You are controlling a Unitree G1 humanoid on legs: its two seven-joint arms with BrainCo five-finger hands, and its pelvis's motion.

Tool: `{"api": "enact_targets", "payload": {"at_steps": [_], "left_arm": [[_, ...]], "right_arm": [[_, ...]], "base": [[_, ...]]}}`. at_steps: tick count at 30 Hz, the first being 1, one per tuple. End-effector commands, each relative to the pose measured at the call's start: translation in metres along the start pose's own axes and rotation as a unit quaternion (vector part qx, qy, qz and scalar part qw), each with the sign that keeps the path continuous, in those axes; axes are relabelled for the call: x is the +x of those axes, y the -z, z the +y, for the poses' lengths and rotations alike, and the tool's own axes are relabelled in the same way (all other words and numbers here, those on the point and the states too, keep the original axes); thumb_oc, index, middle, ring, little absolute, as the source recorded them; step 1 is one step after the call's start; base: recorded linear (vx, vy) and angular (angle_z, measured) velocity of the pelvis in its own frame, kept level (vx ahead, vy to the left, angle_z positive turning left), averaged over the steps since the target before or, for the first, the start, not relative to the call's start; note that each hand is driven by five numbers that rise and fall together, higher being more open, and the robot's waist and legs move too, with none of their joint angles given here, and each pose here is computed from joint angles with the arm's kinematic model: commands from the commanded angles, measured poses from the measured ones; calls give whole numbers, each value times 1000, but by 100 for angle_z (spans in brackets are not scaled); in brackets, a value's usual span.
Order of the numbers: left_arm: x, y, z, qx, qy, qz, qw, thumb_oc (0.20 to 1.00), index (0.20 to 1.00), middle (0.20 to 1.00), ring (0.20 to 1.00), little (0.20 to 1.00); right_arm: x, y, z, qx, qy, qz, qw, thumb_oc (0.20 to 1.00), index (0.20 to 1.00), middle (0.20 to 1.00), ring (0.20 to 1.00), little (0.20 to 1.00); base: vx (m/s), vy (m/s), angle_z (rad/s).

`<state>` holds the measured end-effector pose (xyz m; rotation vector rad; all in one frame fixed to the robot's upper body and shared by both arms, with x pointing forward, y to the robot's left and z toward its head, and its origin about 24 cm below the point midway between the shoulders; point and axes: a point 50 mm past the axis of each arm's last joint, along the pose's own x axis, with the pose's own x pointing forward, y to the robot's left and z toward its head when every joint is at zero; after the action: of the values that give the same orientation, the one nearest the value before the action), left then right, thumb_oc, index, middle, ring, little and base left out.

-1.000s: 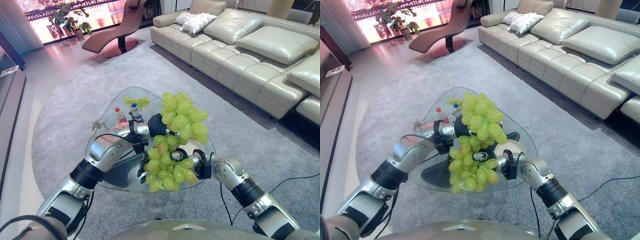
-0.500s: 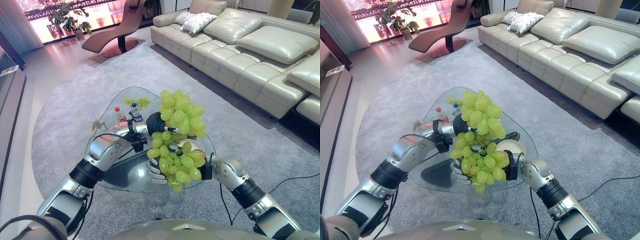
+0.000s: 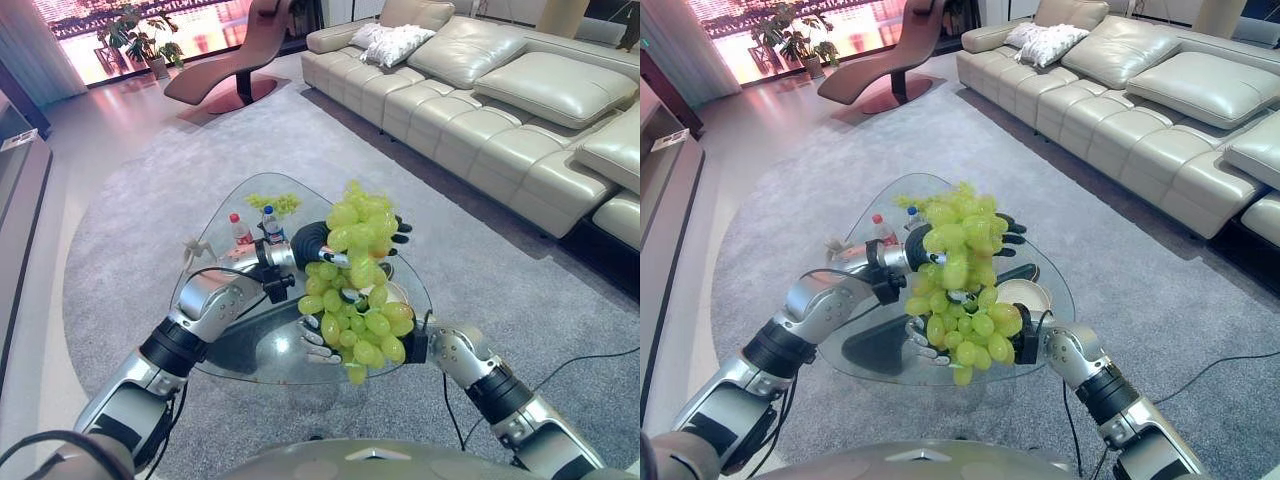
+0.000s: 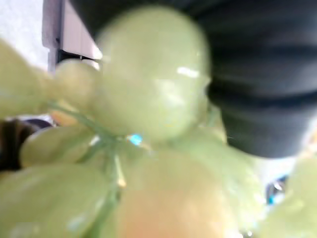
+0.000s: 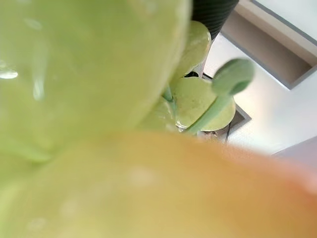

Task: Pick up fruits into the plate

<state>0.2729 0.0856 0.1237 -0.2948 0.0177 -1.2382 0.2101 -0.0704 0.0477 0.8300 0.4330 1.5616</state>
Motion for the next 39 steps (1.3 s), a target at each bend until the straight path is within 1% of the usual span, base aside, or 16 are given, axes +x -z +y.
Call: {"api": "enact_targets", "payload": {"at_steps": [1,7,12,14,16,21,23,25,28,29,31,32,33,34,36,39], "left_arm": [[-18,-18,25,51,-75,-30,995,1000,1000,1000,1000,1000],[-49,-3,38,42,-154,-17,987,1000,1000,1000,1000,1000],[-94,24,47,22,-260,-1,965,1000,1000,1000,1000,1000],[-100,28,48,19,-276,3,961,1000,1000,1000,1000,1000],[-125,46,49,-13,-332,5,943,1000,1000,1000,1000,1000],[-164,84,43,-53,-423,42,903,1000,1000,1000,1000,1000],[-182,105,38,-67,-461,75,882,1000,1000,1000,1000,1000],[-197,140,27,-102,-502,130,849,1000,1000,1000,1000,1000],[-208,170,22,-107,-544,203,807,1000,1000,1000,1000,1000],[-212,187,17,-131,-564,227,783,1000,1000,1000,1000,1000],[-218,203,11,-158,-591,242,753,1000,1000,1000,1000,1000],[-218,204,10,-159,-593,242,752,1000,1000,1000,1000,1000],[-222,213,6,-171,-609,257,730,1000,1000,1000,1000,1000],[-223,215,5,-171,-614,259,726,1000,1000,1000,1000,1000],[-224,217,7,-148,-620,283,717,1000,1000,1000,1000,1000],[-218,217,10,-129,-617,291,720,1000,1000,1000,1000,1000]], "right_arm": [[1,-28,7,-56,-26,-97,993,200,200,200,200,200],[-26,-27,1,-78,34,-136,987,200,200,200,200,200],[-67,-22,-5,-104,129,-176,970,200,200,200,200,200],[-73,-22,-6,-107,146,-182,967,200,200,200,200,200],[-97,-21,-9,-128,219,-193,948,200,200,200,200,200],[-133,-24,-10,-169,334,-191,908,200,200,200,200,200],[-148,-27,-9,-187,381,-186,886,200,200,200,200,200],[-162,-43,-5,-221,437,-186,852,200,200,200,200,200],[-171,-61,-7,-247,478,-192,821,200,200,200,200,200],[-174,-70,-9,-271,508,-179,798,200,200,200,200,200],[-173,-85,-11,-314,541,-152,765,200,200,200,200,200],[-173,-87,-11,-319,543,-151,762,200,200,200,200,200],[-175,-101,-11,-359,572,-129,726,200,200,200,200,200],[-175,-106,-11,-371,578,-126,716,200,200,200,200,200],[-172,-135,-6,-433,611,-100,656,200,200,200,200,200],[-174,-163,3,-480,634,-84,601,200,200,200,200,200]], "base": [[35,14,0],[49,6,-1],[77,11,0],[50,6,2],[101,13,2],[84,14,2],[62,13,2],[-20,6,1],[-51,8,11],[-55,17,10],[-101,3,4],[-183,-23,9],[-176,-27,17],[-277,-37,27],[-257,-20,30],[-194,6,22]]}}
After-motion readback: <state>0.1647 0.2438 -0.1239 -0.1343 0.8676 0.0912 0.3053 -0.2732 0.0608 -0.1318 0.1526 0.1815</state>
